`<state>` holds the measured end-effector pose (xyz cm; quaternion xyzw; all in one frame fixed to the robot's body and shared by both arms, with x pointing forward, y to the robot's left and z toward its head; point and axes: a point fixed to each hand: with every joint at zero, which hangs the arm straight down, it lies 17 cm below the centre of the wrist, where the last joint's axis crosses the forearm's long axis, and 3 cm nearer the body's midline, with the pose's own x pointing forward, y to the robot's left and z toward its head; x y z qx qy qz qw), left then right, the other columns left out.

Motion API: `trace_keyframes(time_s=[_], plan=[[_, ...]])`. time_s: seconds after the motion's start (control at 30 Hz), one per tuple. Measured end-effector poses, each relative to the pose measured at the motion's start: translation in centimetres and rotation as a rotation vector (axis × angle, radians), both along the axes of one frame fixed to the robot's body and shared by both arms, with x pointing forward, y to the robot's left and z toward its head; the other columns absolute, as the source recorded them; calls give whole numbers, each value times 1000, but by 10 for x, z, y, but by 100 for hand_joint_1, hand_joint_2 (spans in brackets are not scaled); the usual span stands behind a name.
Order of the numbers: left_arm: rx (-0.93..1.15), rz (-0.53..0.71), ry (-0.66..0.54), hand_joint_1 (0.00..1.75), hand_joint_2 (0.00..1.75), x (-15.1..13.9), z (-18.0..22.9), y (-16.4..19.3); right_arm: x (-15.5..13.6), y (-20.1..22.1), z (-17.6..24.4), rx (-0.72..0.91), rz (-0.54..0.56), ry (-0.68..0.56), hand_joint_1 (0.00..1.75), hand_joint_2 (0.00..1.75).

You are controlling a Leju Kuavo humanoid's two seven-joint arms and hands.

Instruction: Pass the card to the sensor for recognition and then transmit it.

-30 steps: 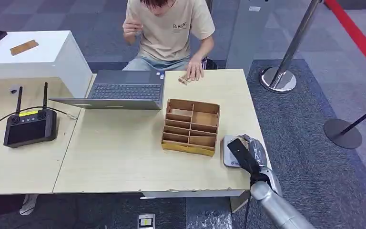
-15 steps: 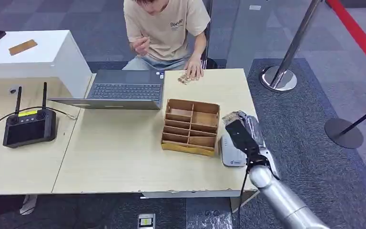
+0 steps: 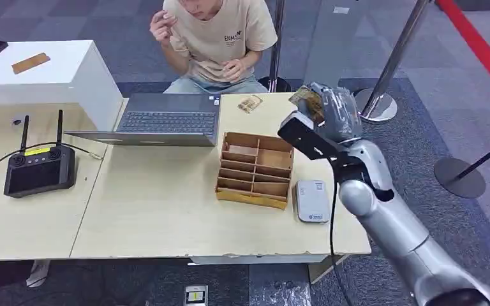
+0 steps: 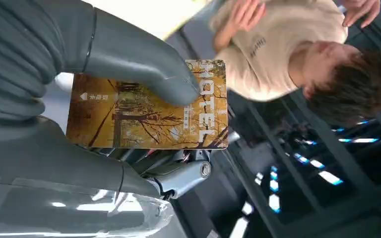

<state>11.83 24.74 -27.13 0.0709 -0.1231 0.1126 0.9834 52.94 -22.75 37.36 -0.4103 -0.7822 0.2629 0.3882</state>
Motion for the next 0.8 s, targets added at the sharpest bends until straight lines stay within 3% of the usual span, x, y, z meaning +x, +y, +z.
trace_keyframes(time_s=[0.23, 0.5, 0.8], plan=[[-11, -42, -6, 0, 0, 11, 2, -5, 15, 29, 50, -362, -115, -137, 175, 175], [-11, -53, -22, 0, 0, 17, 4, -5, 39, 74, 42, -864, -210, -257, 175, 175], [-1, -49, -14, 0, 0, 11, 2, 3, 54, 75, 22, -956, -221, -251, 175, 175]])
